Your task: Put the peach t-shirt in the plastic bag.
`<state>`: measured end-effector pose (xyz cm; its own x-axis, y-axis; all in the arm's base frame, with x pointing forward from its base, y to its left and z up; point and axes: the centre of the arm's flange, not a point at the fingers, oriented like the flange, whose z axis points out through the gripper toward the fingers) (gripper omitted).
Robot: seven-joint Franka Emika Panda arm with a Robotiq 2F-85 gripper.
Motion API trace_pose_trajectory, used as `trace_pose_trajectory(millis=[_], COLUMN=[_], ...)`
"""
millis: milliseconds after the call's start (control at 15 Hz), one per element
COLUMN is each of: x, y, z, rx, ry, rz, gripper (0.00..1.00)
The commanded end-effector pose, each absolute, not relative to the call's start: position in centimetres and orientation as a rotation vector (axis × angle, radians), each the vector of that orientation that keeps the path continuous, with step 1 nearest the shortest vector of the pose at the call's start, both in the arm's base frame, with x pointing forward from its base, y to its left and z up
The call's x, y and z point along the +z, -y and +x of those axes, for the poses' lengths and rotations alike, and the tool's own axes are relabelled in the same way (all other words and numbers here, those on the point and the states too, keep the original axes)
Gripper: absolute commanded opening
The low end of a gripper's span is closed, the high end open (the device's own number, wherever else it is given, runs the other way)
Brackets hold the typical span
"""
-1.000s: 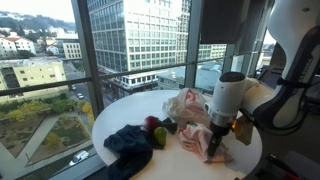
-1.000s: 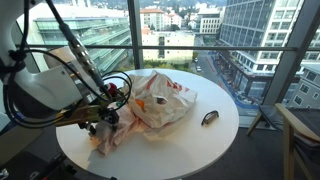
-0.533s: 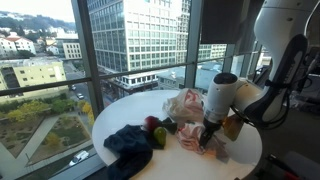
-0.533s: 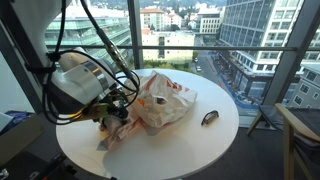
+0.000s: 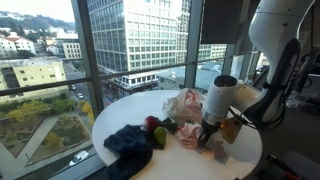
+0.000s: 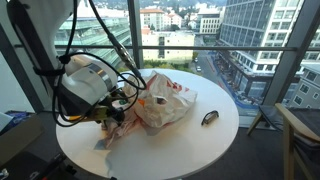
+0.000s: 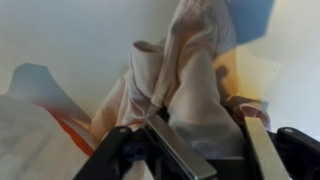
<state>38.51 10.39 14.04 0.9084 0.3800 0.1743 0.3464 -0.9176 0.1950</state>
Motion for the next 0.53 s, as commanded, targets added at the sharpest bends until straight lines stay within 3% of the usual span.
trace_pose_trajectory(millis=[0,267,467], x=[14.9,17.1,19.6], y=[-10.5,-9.9,-9.2], z=[37.8,38.2,39.0], rx=[0.314,0.283,0.276], ry=[-0.563,-0.53,-0.507], rz=[2.926,2.92,2.908], gripper=[0.28,0.25,0.06])
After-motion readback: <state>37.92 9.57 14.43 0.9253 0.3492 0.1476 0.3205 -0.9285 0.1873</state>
